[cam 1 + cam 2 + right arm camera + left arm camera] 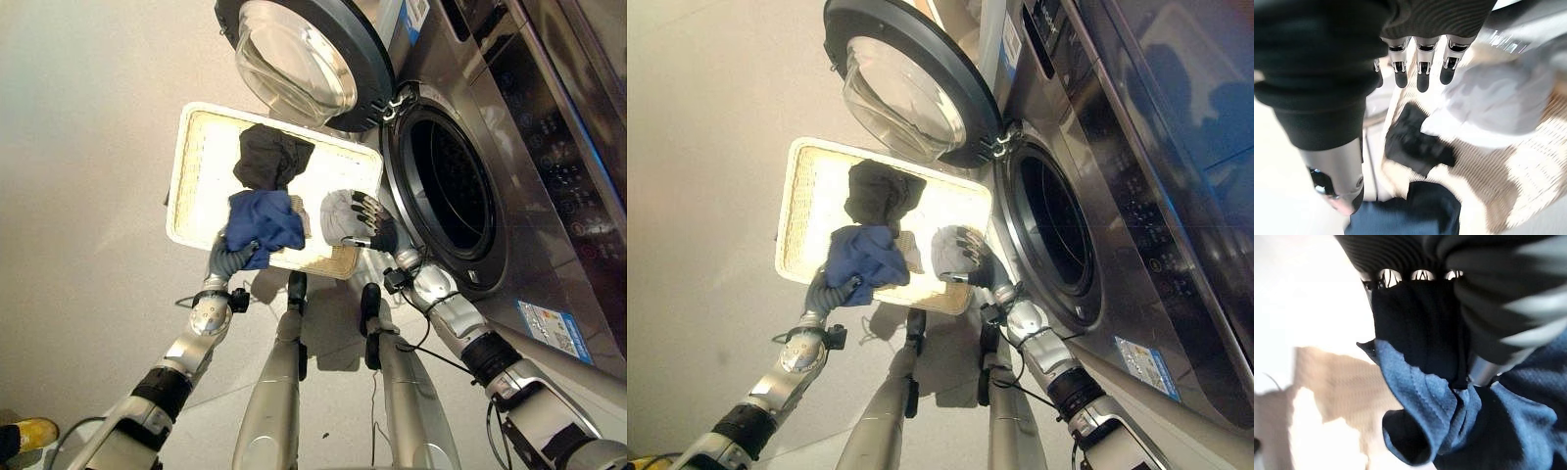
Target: Put the clothes into the washing machine.
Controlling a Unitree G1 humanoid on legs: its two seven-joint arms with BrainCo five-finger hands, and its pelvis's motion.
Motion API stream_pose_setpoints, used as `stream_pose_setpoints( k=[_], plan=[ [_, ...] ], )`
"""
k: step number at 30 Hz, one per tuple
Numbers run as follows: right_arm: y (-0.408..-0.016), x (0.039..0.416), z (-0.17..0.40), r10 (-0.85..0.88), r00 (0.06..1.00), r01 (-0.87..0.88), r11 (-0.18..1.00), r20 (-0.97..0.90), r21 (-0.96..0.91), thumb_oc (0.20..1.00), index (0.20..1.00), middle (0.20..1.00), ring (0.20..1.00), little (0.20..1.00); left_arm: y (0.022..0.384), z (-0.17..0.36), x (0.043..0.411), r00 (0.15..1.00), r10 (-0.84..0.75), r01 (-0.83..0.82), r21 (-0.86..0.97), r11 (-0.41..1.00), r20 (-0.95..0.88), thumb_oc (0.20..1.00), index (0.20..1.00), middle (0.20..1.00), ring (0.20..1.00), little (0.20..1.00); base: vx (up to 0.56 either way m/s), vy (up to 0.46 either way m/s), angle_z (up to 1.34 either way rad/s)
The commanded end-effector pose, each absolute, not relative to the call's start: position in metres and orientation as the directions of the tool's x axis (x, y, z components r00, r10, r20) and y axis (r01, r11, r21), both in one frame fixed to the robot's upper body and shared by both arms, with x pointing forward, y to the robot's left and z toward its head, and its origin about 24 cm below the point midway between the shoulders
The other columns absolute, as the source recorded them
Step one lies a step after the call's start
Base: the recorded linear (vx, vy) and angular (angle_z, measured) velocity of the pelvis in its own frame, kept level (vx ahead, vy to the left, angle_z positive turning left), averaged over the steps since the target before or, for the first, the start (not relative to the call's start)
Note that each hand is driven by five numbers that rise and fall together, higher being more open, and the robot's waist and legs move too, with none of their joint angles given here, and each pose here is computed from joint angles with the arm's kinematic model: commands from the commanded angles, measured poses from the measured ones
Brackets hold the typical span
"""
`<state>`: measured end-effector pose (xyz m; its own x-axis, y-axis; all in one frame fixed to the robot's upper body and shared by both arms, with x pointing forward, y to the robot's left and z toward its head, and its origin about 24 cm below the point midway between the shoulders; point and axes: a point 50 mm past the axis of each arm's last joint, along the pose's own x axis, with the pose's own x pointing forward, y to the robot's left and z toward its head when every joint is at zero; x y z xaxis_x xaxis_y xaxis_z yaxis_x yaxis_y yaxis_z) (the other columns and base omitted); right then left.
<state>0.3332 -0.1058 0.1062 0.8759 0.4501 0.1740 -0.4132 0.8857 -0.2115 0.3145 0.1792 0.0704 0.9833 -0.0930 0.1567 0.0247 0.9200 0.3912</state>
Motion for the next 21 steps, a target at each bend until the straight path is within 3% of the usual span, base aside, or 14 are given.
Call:
stream_pose_setpoints(
  k=[1, 6, 19, 20, 21],
  plan=[
    [-0.093, 0.323, 0.118, 0.55, 0.808, -0.508, 0.832, 0.209, -0.225, 1.0, 1.0, 1.0, 1.0, 1.0, 0.15, 0.091, 0.316, 0.932, -0.287, 0.193, 0.364, 0.911, 0.223, 0.2, 0.2, 0.2, 0.2, 0.2, 0.0, 0.0, 0.0],
    [-0.08, 0.316, 0.107, 0.661, 0.741, -0.625, 0.742, 0.114, -0.243, 1.0, 1.0, 1.0, 1.0, 1.0, 0.136, 0.098, 0.313, 0.877, -0.423, 0.335, 0.341, 0.878, 0.227, 0.2, 0.2, 0.2, 0.2, 0.2, 0.0, -0.015, 0.01],
    [-0.07, 0.314, 0.102, 0.706, 0.704, -0.688, 0.704, 0.072, -0.176, 1.0, 1.0, 1.0, 1.0, 1.0, 0.112, 0.102, 0.308, 0.733, -0.675, 0.624, 0.307, 0.718, 0.089, 0.2, 0.2, 0.2, 0.2, 0.2, 0.0, -0.008, 0.01],
    [-0.069, 0.313, 0.102, 0.709, 0.702, -0.691, 0.702, 0.068, -0.171, 0.674, 0.674, 0.674, 0.674, 0.674, 0.111, 0.104, 0.308, 0.722, -0.687, 0.64, 0.296, 0.709, 0.086, 0.2, 0.2, 0.2, 0.2, 0.2, 0.0, 0.0, 0.0],
    [-0.069, 0.313, 0.101, 0.709, 0.702, -0.693, 0.702, 0.066, -0.168, 0.514, 0.514, 0.514, 0.514, 0.514, 0.11, 0.104, 0.308, 0.719, -0.689, 0.644, 0.292, 0.708, 0.085, 0.2, 0.2, 0.2, 0.2, 0.2, 0.0, 0.0, 0.0]
  ],
)
